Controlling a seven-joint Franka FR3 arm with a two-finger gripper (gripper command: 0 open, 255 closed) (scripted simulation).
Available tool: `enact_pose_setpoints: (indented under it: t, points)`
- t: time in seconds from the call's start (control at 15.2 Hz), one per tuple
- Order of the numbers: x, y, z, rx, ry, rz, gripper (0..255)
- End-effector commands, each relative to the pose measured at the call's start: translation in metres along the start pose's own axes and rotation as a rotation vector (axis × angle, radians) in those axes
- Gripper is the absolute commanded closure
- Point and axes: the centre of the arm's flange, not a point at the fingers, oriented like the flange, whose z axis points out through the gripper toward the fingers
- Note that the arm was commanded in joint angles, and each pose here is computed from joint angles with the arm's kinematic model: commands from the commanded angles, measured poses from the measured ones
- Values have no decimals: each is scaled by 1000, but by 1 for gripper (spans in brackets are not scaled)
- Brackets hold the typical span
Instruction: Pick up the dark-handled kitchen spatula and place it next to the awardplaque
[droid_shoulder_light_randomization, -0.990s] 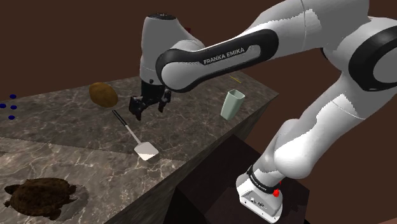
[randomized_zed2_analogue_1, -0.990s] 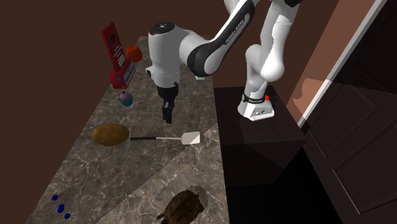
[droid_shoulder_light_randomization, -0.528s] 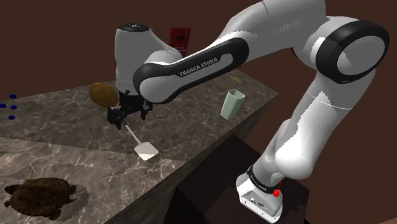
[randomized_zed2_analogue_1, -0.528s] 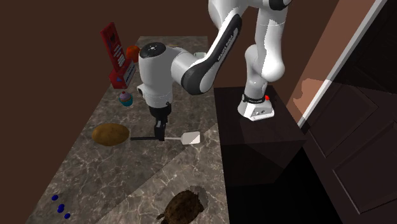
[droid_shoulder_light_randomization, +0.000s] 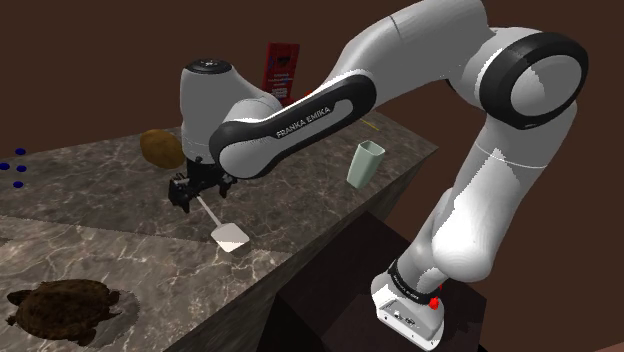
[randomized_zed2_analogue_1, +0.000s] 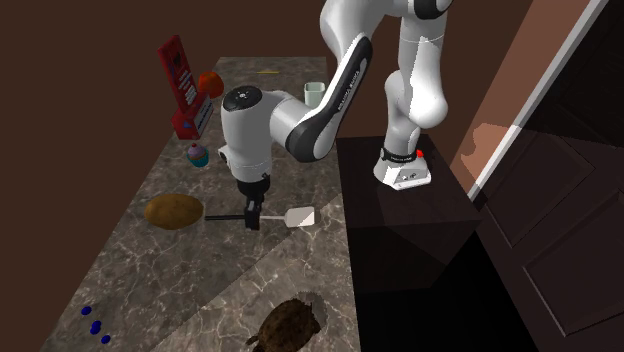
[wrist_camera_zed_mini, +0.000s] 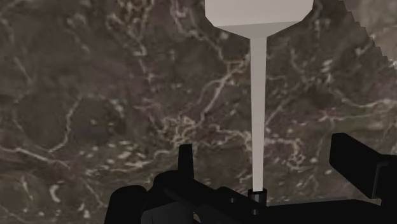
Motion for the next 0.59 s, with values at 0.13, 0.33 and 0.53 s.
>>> enact_pose_setpoints:
  t: [0.13,0.33,0.53]
  points:
    - [0,0,1,0,0,0,0]
    - [0,0,1,0,0,0,255]
    - [0,0,1,0,0,0,255]
